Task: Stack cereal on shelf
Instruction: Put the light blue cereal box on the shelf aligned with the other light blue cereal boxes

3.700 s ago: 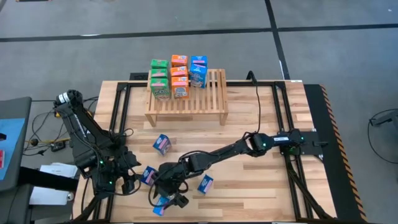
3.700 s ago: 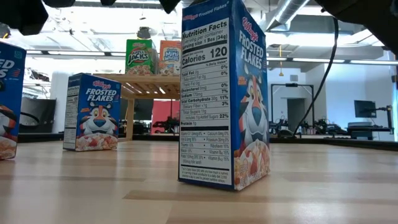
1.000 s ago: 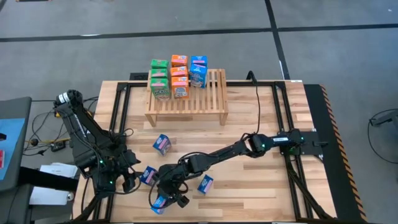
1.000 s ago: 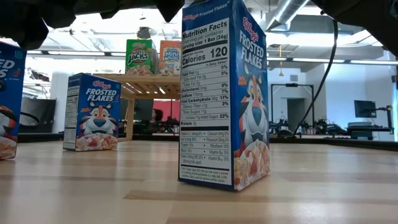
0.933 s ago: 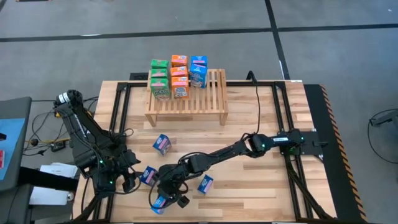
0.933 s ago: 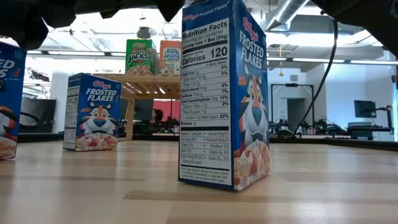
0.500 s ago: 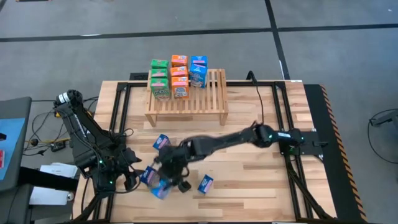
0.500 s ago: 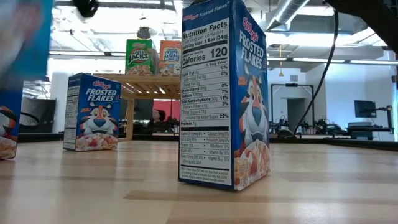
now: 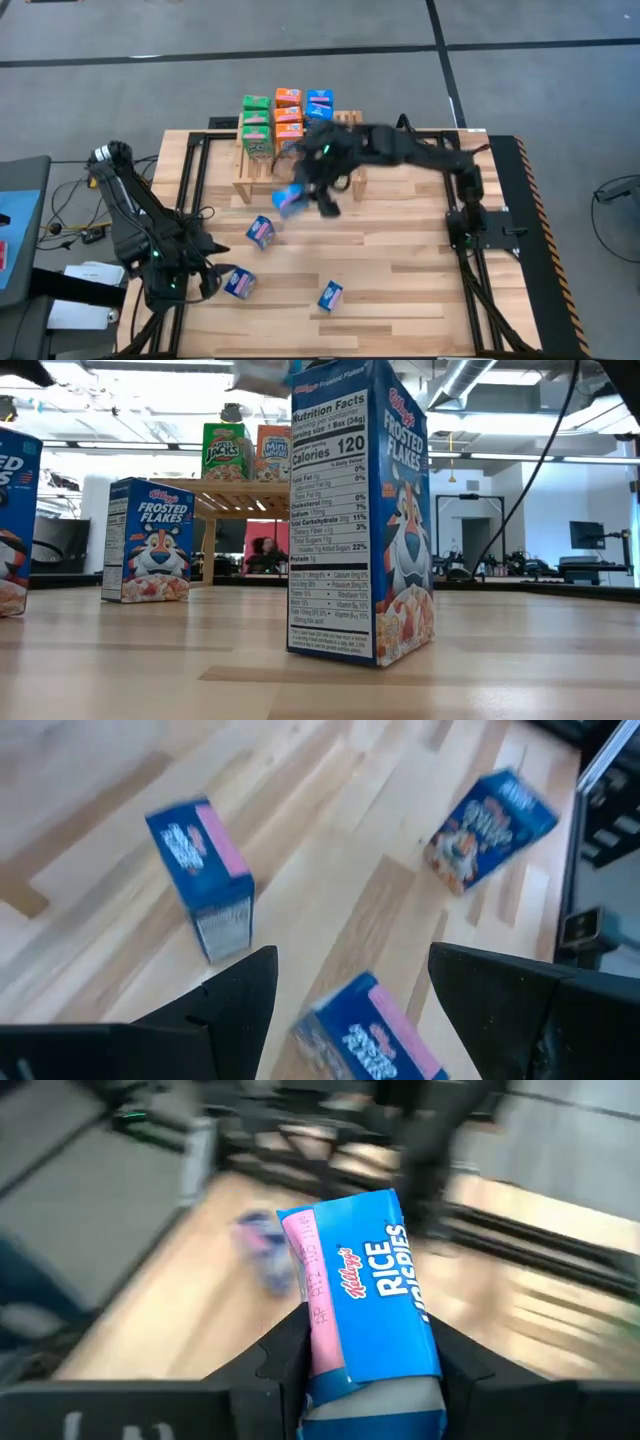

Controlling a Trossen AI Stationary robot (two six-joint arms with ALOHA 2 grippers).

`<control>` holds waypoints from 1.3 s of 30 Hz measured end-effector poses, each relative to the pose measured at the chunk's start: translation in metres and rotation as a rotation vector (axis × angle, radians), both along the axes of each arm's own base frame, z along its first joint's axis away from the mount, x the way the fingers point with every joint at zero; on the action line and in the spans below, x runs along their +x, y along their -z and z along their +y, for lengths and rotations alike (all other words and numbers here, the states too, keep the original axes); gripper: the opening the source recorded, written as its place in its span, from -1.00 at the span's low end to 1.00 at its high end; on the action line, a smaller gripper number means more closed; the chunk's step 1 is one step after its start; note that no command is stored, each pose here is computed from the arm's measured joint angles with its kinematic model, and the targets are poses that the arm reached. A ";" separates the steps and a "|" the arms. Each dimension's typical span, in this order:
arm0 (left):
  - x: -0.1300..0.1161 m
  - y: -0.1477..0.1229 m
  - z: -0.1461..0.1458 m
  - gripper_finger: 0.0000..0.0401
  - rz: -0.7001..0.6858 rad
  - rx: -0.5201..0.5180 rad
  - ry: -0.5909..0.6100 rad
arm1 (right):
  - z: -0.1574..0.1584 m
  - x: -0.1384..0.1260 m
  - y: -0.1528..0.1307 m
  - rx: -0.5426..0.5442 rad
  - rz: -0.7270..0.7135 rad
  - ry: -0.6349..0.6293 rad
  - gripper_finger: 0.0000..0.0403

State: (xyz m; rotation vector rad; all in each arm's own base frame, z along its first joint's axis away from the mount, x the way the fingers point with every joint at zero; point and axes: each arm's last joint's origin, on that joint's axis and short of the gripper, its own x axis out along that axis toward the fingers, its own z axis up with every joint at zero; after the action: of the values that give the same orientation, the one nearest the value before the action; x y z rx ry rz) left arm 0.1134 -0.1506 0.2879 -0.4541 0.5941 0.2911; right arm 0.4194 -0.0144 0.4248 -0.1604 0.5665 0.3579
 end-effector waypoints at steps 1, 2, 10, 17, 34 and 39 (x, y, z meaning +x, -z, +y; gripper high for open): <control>-0.001 -0.003 0.003 0.25 -0.017 -0.002 -0.002 | -0.010 -0.005 -0.005 -0.015 -0.004 0.043 -0.24; -0.002 -0.005 0.005 0.25 -0.032 0.000 -0.002 | -0.019 -0.011 -0.008 -0.027 -0.001 0.086 -0.24; -0.013 -0.023 0.025 0.25 -0.106 0.013 0.038 | -0.094 -0.037 -0.005 0.054 0.129 0.366 -0.24; -0.021 -0.035 0.041 0.25 -0.184 0.087 0.050 | -0.117 -0.049 -0.011 0.071 0.115 0.445 -0.24; -0.037 -0.053 0.074 0.25 -0.384 0.188 -0.088 | -0.131 -0.136 -0.043 0.044 0.222 0.492 -0.24; -0.039 -0.056 0.080 0.25 -0.422 0.203 -0.128 | -0.140 -0.119 -0.016 0.078 0.180 0.419 -0.24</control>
State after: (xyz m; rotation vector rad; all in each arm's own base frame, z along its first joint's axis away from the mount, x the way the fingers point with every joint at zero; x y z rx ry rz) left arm 0.0740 -0.0709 0.3442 -0.3435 0.1212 0.3612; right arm 0.3000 -0.1541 0.4407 0.0680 0.7452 -0.0146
